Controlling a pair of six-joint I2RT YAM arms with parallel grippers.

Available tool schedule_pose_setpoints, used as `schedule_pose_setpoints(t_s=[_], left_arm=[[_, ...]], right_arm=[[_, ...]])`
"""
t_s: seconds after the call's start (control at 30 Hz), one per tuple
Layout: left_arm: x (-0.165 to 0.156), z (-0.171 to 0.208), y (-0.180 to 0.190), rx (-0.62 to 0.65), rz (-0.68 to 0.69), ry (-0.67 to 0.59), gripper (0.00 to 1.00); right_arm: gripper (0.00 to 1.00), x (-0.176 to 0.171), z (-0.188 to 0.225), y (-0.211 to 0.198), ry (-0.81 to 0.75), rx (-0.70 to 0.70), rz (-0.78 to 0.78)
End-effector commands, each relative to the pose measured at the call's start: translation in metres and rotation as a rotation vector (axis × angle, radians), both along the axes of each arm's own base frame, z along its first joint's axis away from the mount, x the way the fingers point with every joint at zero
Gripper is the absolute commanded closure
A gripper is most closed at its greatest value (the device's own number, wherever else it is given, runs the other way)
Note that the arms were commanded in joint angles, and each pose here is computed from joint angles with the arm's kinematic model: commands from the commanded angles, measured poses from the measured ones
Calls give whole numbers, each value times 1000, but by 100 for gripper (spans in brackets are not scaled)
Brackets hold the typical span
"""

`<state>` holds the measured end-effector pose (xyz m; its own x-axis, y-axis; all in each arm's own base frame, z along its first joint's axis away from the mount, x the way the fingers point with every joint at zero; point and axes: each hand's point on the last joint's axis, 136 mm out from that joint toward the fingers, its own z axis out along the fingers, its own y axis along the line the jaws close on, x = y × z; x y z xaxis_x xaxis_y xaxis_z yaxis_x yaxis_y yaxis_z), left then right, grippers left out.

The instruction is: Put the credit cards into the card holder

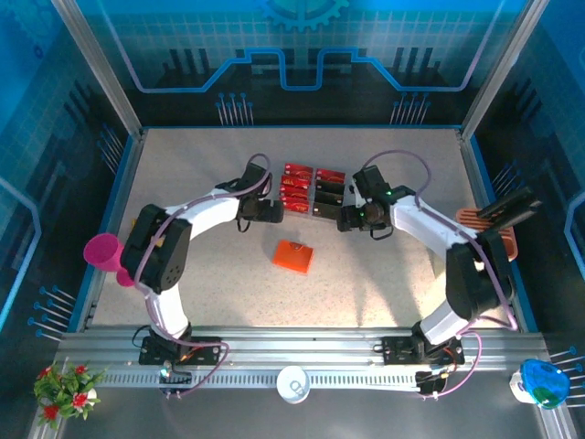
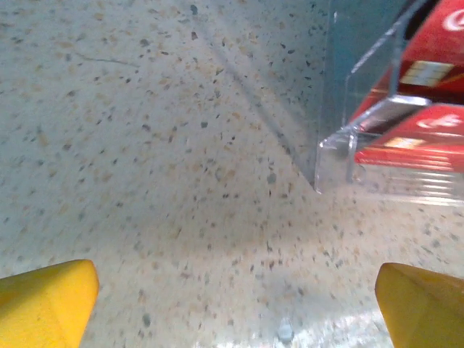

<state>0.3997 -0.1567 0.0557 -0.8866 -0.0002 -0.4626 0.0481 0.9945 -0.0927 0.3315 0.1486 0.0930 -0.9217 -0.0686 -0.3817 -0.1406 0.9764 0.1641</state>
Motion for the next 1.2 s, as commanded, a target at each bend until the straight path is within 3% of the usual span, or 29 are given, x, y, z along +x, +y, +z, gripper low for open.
schedule_pose_setpoints(t_s=[0.0,0.27,0.6,0.83,1.17], left_arm=[[-19,22,6,-68,48,-15,1],[-68,48,19,-213,200,-20,1],[-108,70,36,-365,367,-58,1],[-115,62,30,-400,365,-20,1],[-109,57,13,-446,292,8,1]], right_arm=[[29,-28,0,13,60,71,3],[25,-56,8,54,95,280,15],[42,-70,-9,82,179,492,-39],[53,-66,-22,93,226,555,-93],[57,-55,-41,109,247,549,-125]])
